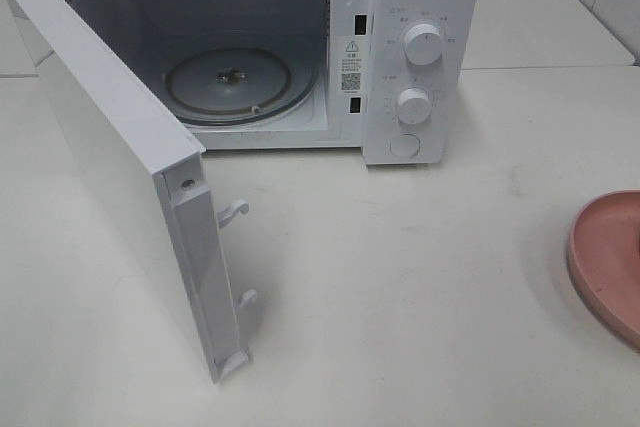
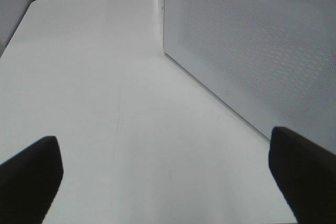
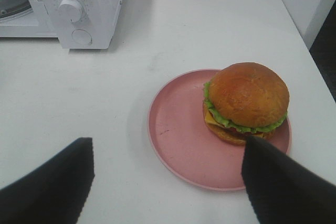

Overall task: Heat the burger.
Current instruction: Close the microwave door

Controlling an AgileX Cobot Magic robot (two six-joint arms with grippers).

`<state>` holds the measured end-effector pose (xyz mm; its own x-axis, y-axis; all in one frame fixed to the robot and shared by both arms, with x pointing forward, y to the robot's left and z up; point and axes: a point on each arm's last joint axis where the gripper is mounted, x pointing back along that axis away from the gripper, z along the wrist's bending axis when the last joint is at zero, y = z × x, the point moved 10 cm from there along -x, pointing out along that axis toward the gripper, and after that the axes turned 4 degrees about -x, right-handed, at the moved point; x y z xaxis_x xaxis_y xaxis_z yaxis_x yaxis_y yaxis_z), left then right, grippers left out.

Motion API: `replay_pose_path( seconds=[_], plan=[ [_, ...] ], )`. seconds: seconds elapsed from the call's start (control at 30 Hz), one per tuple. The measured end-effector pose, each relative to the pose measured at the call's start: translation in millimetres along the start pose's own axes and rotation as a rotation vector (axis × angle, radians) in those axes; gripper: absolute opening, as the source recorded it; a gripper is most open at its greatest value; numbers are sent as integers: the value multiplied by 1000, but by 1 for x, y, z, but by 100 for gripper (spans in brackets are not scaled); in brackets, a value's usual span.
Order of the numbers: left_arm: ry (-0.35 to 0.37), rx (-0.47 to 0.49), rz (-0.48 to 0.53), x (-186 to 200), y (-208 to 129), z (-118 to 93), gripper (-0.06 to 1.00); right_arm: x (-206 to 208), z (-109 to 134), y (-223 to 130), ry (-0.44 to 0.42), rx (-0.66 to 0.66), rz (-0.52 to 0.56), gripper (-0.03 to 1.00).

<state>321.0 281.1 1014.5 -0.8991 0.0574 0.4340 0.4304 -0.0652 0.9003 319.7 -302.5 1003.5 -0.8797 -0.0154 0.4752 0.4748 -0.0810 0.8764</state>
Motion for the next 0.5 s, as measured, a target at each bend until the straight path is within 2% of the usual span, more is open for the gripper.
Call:
replay_pose_path(
  seconds=[0.5],
  plan=[
    [0, 0, 0, 0, 0, 0, 99, 0, 0, 0, 0, 0, 0, 75]
  ],
)
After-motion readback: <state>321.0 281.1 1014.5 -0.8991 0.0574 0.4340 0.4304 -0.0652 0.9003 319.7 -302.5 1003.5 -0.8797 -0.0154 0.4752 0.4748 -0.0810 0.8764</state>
